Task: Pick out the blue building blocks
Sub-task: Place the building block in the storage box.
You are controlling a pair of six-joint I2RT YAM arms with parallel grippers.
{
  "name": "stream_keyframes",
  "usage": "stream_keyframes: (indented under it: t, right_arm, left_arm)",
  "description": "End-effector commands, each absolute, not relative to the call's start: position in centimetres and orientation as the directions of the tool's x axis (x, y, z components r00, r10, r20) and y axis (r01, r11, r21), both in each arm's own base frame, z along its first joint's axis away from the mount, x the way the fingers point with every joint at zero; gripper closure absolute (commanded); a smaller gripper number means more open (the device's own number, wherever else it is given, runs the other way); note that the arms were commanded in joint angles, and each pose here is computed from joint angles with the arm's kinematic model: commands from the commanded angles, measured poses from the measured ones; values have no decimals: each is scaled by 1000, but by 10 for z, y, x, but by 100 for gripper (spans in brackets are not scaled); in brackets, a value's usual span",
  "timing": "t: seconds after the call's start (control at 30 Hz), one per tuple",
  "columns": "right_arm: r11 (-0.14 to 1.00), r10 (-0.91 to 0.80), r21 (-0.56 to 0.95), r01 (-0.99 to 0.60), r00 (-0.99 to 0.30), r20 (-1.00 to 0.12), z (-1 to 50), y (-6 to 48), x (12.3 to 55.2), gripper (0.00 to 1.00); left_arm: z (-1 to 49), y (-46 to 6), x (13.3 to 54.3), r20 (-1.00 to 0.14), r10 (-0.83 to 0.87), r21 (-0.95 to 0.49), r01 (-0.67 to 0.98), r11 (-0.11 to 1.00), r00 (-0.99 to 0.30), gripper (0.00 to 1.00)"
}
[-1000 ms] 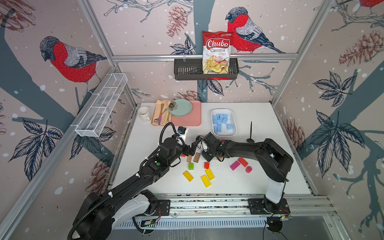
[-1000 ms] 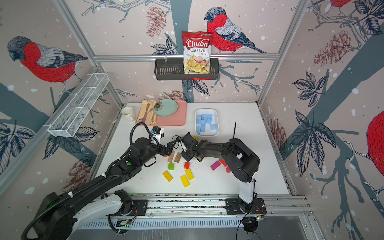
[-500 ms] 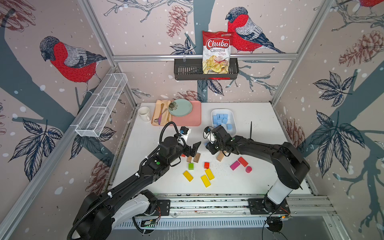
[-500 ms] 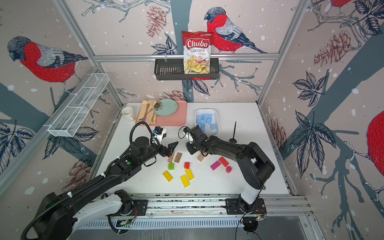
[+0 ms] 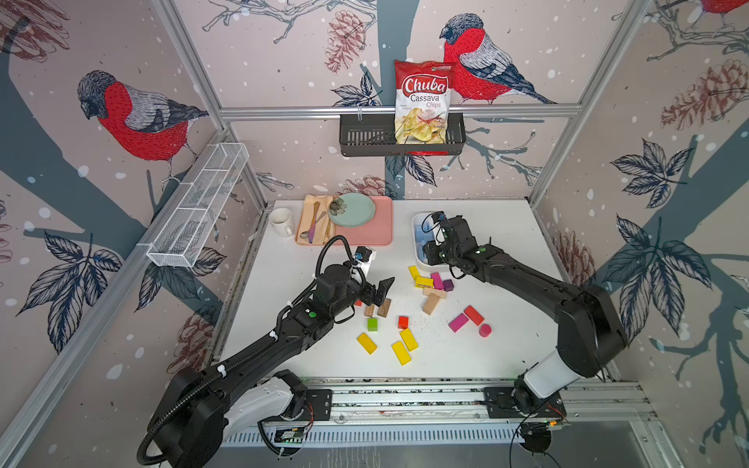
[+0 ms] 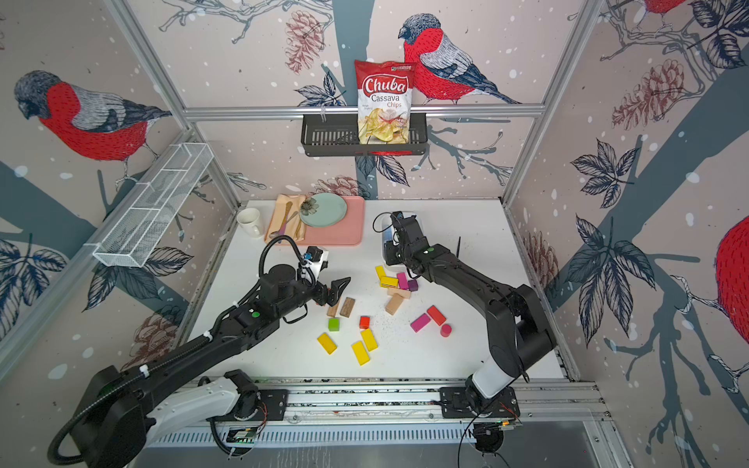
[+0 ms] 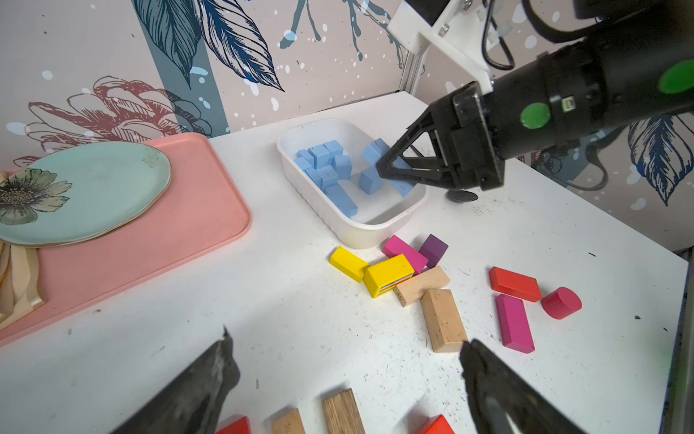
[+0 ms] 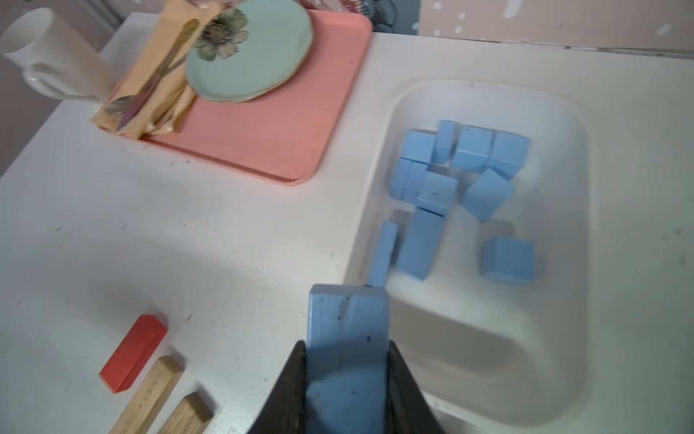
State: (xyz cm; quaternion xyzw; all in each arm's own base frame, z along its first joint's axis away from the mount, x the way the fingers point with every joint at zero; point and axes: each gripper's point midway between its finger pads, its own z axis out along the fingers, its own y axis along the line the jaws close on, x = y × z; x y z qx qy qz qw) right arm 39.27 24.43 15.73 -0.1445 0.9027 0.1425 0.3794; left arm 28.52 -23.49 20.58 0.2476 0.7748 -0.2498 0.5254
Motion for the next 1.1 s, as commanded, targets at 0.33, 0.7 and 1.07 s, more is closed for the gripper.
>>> stream_keyframes:
  t: [0.33,0.7,1.07]
  right_arm:
    - [975,-59,132,-176,-787,-614,99,209,441,91]
    - [975,-33,160,-151,-818,-574,72,207,464,88]
    - [978,-16,169,-126,-842,-540,53,205,469,71]
  left_arm:
    - [216,-239,289,-952,97,-125,658,743,-291,4]
    - [213,-241,291,-949,100,-129,657,743,-300,4]
    - [211,-242,292,-948,109,-123,660,741,-299,4]
